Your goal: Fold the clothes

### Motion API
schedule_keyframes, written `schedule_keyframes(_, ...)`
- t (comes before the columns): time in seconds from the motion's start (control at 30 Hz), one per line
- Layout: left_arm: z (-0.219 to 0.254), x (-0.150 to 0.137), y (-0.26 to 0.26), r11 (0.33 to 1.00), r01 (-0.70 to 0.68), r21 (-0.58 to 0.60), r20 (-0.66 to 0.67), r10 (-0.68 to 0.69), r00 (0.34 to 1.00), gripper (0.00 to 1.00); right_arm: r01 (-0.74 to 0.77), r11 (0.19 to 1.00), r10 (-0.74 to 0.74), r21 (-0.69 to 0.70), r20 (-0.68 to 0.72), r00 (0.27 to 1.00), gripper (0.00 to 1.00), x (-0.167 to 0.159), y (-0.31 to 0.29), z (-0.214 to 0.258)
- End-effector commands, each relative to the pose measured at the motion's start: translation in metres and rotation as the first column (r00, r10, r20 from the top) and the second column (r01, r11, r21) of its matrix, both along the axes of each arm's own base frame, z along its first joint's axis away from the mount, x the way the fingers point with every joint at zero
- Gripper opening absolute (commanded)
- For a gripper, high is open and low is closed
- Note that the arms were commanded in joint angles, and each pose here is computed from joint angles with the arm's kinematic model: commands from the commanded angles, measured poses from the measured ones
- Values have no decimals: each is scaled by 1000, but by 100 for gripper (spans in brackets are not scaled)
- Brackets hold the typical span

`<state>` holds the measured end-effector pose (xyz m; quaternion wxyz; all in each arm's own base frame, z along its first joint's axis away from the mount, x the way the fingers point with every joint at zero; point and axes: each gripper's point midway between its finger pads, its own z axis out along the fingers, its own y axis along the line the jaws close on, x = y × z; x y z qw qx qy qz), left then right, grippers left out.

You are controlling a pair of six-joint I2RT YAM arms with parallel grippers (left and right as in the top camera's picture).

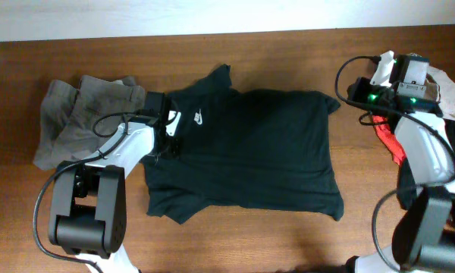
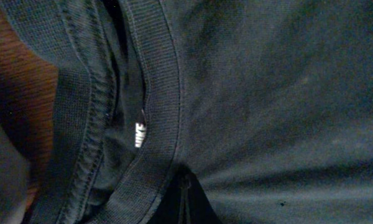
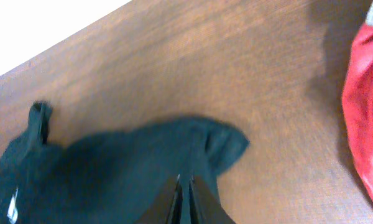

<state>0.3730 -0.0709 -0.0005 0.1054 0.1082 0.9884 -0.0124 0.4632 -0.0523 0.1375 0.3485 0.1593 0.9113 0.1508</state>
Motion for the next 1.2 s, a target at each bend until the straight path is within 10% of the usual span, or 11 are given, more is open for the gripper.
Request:
schedule_keyframes(0.0, -12, 1, 13, 998, -34, 48, -20, 35, 999, 0, 54, 995, -48, 83, -69, 996, 11, 13, -2, -47)
schedule_keyframes(0.8, -12, 0, 10, 999, -30, 29, -25, 31, 999, 1, 121, 991, -108, 64, -176, 978, 10, 27, -14, -158)
schedule_keyframes(1.17, -13, -2, 8, 999, -27, 17, -36, 28, 999, 0, 20, 975, 3, -223, 104, 995, 4, 90, -53, -92)
